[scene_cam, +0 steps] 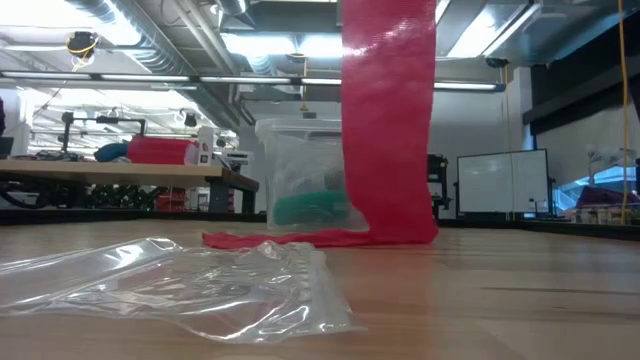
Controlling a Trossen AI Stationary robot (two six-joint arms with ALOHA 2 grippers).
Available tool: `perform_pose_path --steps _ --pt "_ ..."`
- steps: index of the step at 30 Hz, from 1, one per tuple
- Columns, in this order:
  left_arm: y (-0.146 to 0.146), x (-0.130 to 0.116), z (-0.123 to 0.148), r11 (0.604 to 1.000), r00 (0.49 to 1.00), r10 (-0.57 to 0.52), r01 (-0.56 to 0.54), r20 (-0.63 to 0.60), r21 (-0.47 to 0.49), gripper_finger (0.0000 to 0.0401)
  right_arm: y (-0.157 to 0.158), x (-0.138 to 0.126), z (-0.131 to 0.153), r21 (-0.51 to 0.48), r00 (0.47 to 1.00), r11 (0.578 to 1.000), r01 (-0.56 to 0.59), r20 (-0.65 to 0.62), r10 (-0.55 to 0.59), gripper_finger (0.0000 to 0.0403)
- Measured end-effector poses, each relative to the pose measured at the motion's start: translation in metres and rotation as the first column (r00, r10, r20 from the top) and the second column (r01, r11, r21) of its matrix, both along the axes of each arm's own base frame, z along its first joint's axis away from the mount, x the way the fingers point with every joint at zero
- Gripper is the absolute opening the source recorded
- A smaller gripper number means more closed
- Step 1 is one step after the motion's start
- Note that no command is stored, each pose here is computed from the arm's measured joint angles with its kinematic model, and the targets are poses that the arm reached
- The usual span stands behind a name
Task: Roll bandage
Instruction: Roll the red bandage
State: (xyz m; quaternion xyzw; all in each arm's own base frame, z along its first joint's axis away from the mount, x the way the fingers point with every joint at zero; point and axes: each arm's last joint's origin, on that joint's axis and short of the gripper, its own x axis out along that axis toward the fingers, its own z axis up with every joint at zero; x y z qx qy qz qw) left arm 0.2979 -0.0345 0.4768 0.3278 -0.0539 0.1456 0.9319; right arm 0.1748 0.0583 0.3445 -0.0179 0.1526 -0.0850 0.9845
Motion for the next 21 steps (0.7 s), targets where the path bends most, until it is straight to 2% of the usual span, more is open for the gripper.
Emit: perform_pose_path --steps 4,9,15,21 --pt "0.005 0.001 0.000 1.000 1.000 0.015 -0.015 -0.003 -0.001 0.0009 0.005 0.013 -0.029 0.016 0.998 1.000 0.000 0.059 -0.001 0.0234" --pt "0.004 0.001 0.000 1.000 1.000 0.013 -0.013 0.000 -0.001 0.0007 0.001 0.026 -0.046 0.002 0.995 0.999 0.043 0.089 -0.043 0.0234" --pt "0.004 0.001 0.000 1.000 1.000 0.006 -0.006 0.000 -0.002 0.0009 -0.009 0.047 -0.057 -0.032 0.996 0.997 0.067 0.062 -0.065 0.0216" --pt "0.004 0.001 0.000 1.000 1.000 0.003 -0.003 0.001 -0.006 0.0008 -0.019 0.058 -0.060 -0.013 0.995 0.998 0.066 0.081 -0.065 0.0196"
